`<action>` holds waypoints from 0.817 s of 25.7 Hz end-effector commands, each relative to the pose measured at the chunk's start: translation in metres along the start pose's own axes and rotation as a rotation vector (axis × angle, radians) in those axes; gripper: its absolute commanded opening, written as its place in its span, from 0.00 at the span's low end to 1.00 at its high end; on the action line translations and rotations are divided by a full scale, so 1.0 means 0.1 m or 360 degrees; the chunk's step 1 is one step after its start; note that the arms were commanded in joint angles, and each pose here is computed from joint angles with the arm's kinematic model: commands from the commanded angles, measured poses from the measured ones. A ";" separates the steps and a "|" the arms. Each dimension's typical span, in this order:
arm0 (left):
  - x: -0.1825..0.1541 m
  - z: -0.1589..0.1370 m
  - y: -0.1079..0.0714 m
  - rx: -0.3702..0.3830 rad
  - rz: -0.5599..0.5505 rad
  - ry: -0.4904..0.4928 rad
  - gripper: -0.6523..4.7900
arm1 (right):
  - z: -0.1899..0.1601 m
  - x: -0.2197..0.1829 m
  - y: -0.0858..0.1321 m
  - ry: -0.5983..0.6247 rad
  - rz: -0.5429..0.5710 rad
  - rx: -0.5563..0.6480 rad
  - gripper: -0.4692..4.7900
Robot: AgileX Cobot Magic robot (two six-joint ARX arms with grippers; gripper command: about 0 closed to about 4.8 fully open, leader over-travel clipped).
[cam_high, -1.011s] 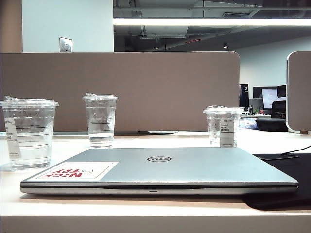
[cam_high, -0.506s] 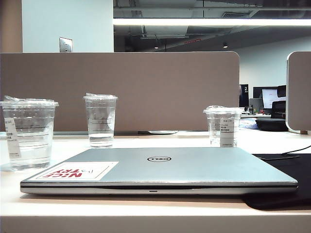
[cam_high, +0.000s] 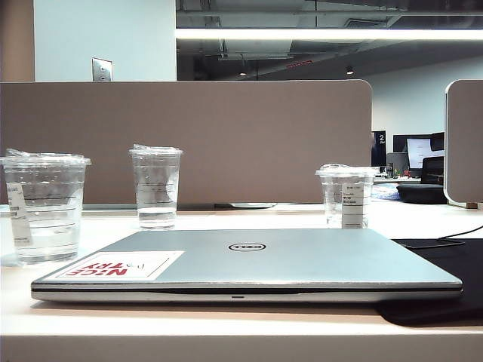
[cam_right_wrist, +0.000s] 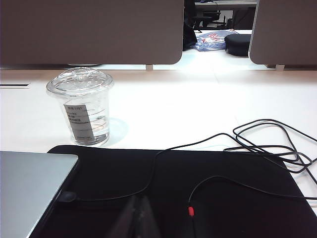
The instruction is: Pick up the coffee cup on the middle and place it on the left side of the laptop.
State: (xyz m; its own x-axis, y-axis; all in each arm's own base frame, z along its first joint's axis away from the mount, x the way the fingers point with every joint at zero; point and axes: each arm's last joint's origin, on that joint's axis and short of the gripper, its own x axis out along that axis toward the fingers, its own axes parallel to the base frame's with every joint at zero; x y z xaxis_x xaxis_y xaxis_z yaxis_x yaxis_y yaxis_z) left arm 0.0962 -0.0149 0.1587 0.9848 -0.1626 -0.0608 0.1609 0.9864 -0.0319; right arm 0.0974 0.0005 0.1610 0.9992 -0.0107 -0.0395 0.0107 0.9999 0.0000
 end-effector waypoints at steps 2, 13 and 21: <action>0.00 0.02 0.00 -0.0005 0.0005 -0.0024 0.11 | 0.01 0.00 0.00 -0.0024 -0.0001 0.0004 0.08; -0.01 0.03 0.13 -0.0008 0.0208 -0.0033 0.11 | 0.01 0.00 0.00 -0.0025 0.0001 0.0004 0.08; -0.02 0.08 0.16 0.0004 0.0257 -0.0126 0.11 | 0.01 0.00 0.00 -0.0025 0.0001 0.0004 0.08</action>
State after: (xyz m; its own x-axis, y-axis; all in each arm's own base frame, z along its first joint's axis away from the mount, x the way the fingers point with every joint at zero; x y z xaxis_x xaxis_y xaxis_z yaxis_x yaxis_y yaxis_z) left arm 0.0975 0.0015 0.1633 0.9999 0.0023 -0.0135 -0.0027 0.9996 -0.0271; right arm 0.0974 0.0007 0.1610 0.9992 -0.0092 -0.0395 0.0092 1.0000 0.0000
